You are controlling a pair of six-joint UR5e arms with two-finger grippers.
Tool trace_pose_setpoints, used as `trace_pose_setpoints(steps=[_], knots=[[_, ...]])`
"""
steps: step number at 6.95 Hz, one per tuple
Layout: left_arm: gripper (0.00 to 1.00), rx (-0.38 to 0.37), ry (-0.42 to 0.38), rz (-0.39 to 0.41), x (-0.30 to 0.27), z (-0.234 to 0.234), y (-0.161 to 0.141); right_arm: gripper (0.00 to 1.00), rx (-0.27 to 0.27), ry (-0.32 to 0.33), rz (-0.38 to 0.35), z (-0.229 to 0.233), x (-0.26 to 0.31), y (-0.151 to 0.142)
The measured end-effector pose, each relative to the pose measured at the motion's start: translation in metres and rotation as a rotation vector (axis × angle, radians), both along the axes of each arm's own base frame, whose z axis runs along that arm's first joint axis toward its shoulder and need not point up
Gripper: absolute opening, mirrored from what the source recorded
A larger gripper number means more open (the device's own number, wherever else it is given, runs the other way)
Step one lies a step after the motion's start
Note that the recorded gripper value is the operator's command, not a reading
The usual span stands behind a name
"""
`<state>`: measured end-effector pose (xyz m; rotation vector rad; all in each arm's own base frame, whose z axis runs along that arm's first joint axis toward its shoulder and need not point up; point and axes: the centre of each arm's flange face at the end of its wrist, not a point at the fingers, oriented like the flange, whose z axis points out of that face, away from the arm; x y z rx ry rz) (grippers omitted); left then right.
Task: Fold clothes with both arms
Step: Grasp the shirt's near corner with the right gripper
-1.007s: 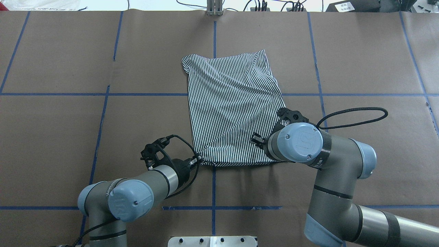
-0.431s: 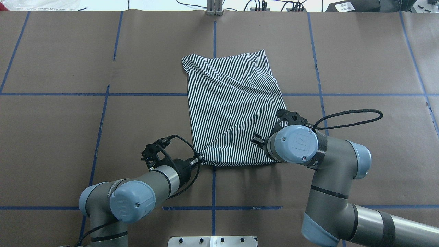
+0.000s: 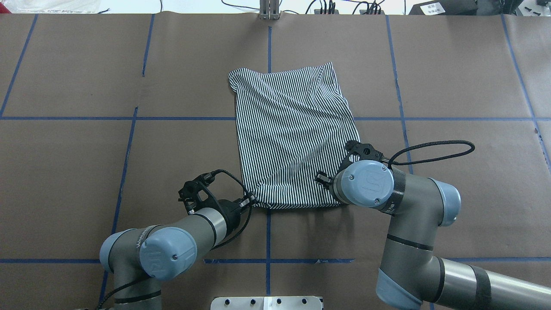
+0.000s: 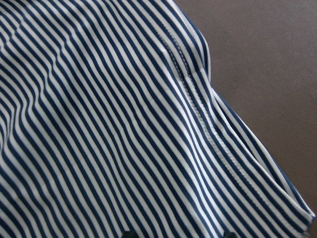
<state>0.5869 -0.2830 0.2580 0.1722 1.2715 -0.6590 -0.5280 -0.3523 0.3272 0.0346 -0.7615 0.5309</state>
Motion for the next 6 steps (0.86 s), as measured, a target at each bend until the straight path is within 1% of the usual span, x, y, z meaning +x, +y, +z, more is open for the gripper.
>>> trace_pose_setpoints(steps=[1,2,3,6], knots=[[0.0,0.0,0.0,0.0,0.0001,-0.0003,0.0,0.35,-0.001,0.002,-0.001,0.0005,-0.0005,0.0003],[0.0,0.001,-0.001,0.0,0.0002,-0.0006,0.0,0.14,-0.002,0.004,-0.002,0.0014,-0.0009,0.0005],[0.0,0.001,-0.001,0.001,0.0002,-0.0007,0.0,0.0,-0.004,0.009,-0.003,0.0032,-0.0019,0.001],[0.0,0.003,-0.001,0.002,0.0001,-0.0011,0.0001,0.0,-0.003,0.016,0.011,0.0046,-0.0039,0.0005]])
